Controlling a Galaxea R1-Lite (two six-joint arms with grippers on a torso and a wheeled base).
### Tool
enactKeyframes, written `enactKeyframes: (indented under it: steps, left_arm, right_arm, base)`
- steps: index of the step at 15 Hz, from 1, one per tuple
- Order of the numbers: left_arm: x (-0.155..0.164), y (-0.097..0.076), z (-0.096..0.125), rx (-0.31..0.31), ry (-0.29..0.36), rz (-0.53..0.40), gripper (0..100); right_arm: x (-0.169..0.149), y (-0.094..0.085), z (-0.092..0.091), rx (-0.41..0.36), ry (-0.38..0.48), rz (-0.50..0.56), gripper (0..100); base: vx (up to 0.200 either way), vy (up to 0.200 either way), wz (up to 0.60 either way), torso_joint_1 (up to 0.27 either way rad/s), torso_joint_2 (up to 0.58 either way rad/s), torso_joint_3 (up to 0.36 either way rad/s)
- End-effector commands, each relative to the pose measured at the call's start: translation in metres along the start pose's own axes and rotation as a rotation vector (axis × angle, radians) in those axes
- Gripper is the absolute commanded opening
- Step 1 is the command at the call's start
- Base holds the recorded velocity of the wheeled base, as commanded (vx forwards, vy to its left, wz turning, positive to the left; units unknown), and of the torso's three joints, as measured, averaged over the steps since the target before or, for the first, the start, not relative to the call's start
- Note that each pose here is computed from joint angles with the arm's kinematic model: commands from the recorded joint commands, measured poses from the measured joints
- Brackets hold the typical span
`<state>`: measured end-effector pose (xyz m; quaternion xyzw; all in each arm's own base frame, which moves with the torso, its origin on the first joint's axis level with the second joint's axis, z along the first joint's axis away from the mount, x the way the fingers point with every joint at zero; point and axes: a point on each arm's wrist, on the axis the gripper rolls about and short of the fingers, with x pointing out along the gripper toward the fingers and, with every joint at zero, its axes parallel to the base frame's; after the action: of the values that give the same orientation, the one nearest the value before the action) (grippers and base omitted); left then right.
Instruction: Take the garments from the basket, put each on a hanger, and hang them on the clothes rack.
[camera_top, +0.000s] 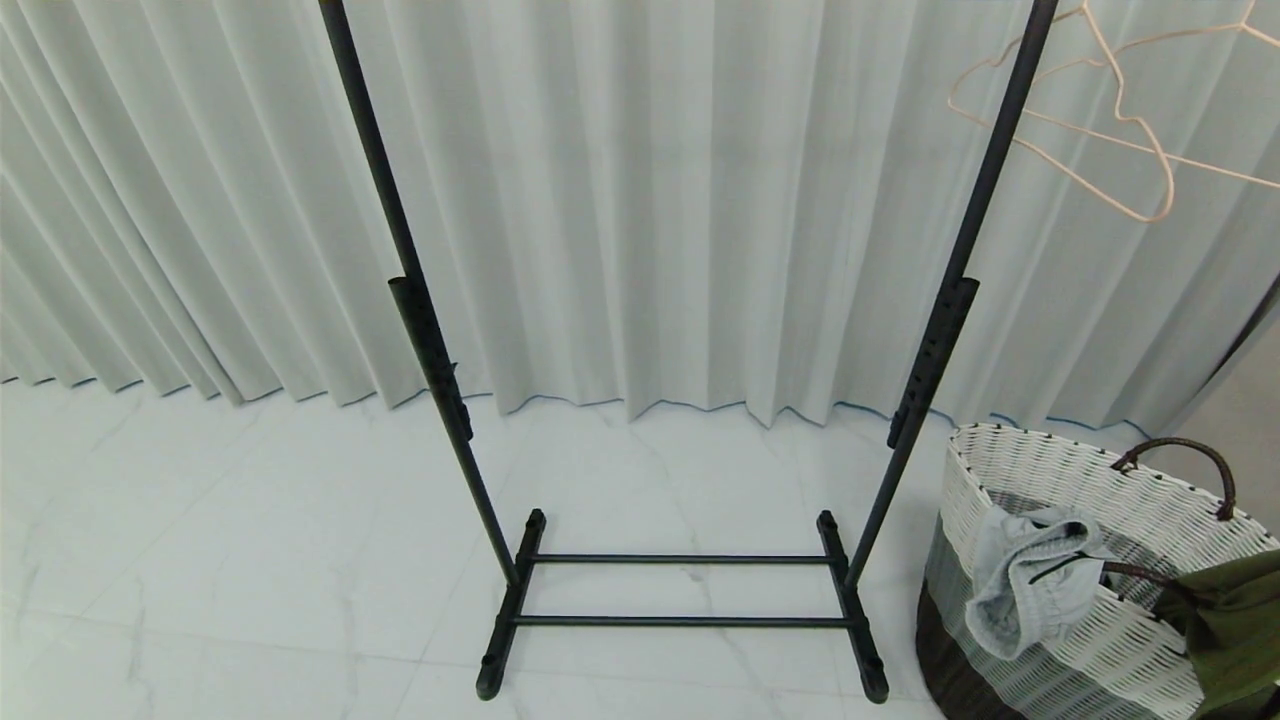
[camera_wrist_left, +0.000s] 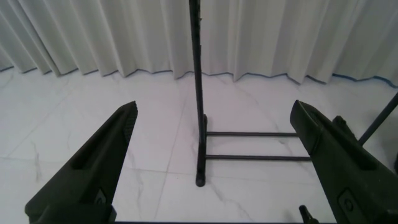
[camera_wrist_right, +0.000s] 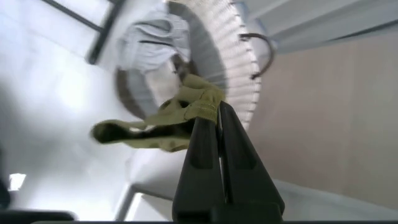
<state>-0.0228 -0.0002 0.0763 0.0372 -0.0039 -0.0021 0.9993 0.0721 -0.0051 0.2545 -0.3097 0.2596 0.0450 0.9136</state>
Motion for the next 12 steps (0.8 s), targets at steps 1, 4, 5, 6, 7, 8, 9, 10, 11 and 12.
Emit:
enactKeyframes:
  steps: [1, 4, 5, 6, 7, 8, 9, 10, 11, 12]
  left_arm:
    - [0.0, 0.0, 0.0, 0.002, 0.0, 0.0, 100]
    - [-0.005, 0.001, 0.029, -0.003, -0.073, -0.101, 100]
    - [-0.003, 0.001, 0.052, -0.018, -0.081, -0.161, 100]
    - [0.001, 0.003, 0.082, -0.029, -0.087, -0.172, 100]
    - [0.011, 0.005, 0.103, -0.031, -0.063, -0.181, 100]
    - [0.024, 0.006, 0.126, -0.033, -0.038, -0.208, 100]
    - [0.037, 0.006, 0.142, -0.036, -0.018, -0.257, 100]
    - [0.05, 0.005, 0.151, -0.038, 0.01, -0.311, 100]
    - [0.062, 0.003, 0.156, -0.041, 0.047, -0.373, 100]
    - [0.073, 0.0, 0.158, -0.044, 0.076, -0.43, 100]
  right_arm:
    - [-0.009, -0.003, 0.007, 0.024, -0.021, 0.035, 0]
    - [-0.029, -0.004, 0.018, 0.076, -0.107, 0.157, 0]
    - [-0.034, -0.005, 0.022, 0.067, -0.137, 0.192, 0]
    - [-0.038, -0.005, 0.027, 0.063, -0.175, 0.234, 0]
    - [-0.041, -0.005, 0.031, 0.068, -0.22, 0.285, 0]
    - [-0.045, -0.004, 0.036, 0.076, -0.262, 0.342, 0]
    - [-0.047, -0.004, 0.04, 0.082, -0.292, 0.383, 0]
    - [-0.048, -0.003, 0.045, 0.088, -0.318, 0.426, 0]
    - [-0.047, -0.002, 0.052, 0.09, -0.349, 0.47, 0]
    - [-0.044, 0.001, 0.059, 0.089, -0.375, 0.502, 0]
  base:
    - [0.0, 0.0, 0.0, 0.0, 0.0, 0.0]
    - [0.0, 0.0, 0.0, 0.0, 0.0, 0.0]
    - [0.0, 0.0, 0.0, 0.0, 0.0, 0.0]
    - [0.0, 0.0, 0.0, 0.0, 0.0, 0.0]
    - [0.0, 0.0, 0.0, 0.0, 0.0, 0.0]
    - [0.0, 0.0, 0.0, 0.0, 0.0, 0.0]
    - [0.0, 0.0, 0.0, 0.0, 0.0, 0.0]
    - [0.0, 0.0, 0.0, 0.0, 0.0, 0.0]
    - [0.0, 0.0, 0.0, 0.0, 0.0, 0.0]
    - [0.0, 0.0, 0.0, 0.0, 0.0, 0.0]
